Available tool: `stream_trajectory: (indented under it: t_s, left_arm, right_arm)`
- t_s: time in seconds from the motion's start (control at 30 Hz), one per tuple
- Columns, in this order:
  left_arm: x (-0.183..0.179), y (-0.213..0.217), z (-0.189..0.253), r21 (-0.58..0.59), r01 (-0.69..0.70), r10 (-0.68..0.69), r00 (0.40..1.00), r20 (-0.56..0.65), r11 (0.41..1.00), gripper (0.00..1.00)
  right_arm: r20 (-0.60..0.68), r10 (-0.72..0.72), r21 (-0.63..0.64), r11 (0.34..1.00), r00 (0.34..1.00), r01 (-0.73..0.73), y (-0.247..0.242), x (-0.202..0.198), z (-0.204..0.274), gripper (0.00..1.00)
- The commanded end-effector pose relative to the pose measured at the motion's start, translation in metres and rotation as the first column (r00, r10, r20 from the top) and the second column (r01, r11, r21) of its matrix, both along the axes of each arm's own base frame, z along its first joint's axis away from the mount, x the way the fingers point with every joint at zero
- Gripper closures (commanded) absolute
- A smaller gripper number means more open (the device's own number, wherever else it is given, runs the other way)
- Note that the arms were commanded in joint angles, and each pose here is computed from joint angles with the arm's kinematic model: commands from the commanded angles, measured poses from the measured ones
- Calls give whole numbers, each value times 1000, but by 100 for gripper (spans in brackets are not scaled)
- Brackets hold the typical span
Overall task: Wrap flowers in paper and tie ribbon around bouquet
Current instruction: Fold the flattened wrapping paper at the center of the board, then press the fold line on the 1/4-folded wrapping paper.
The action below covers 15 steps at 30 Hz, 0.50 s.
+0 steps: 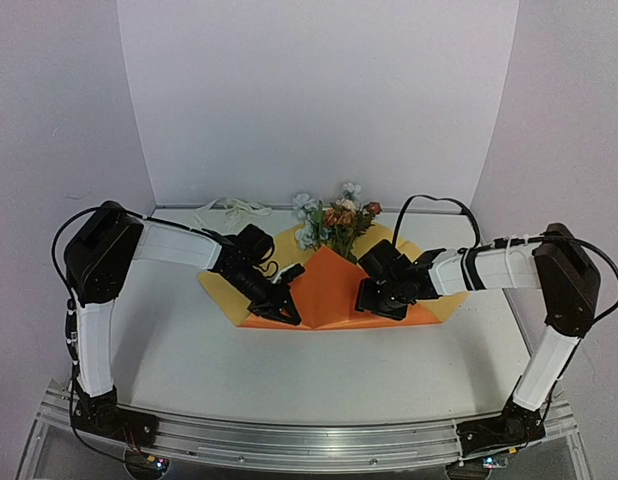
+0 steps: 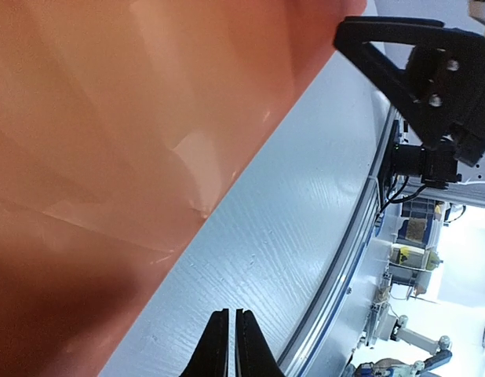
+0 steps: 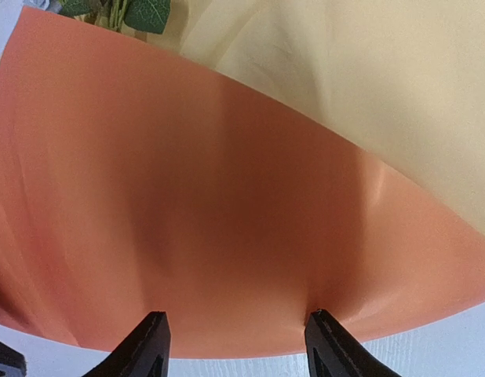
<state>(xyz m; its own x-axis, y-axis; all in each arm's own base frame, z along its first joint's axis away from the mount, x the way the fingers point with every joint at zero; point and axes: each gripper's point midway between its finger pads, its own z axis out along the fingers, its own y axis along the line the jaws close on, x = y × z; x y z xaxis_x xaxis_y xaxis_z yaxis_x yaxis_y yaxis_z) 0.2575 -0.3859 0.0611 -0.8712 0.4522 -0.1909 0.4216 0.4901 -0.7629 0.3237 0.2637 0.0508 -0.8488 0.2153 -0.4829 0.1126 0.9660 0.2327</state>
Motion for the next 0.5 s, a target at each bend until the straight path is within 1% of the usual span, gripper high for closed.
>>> stream_trajectory:
  t_s: [0.0,0.1,0.2,0.3,0.47]
  left_arm:
    - [7,-5,-4,8,14,-14,1000,24,1000,94]
    - [16,-4,-13,52,-9,7,999,54,999,94]
    - [26,-4,-19,89,-32,25,996,83,996,94]
    - [34,-4,-26,117,-49,38,995,89,992,94]
    - [38,-4,-37,147,-64,52,995,88,987,96]
  right_arm:
    - [40,-8,7,1000,999,8,-6,1,19,39]
    - [37,17,19,1000,999,-18,0,-2,22,38]
    - [45,65,20,998,997,-66,11,-6,26,35]
    - [51,119,21,992,992,-121,25,-11,28,32]
    - [37,193,20,981,981,-193,45,-21,22,33]
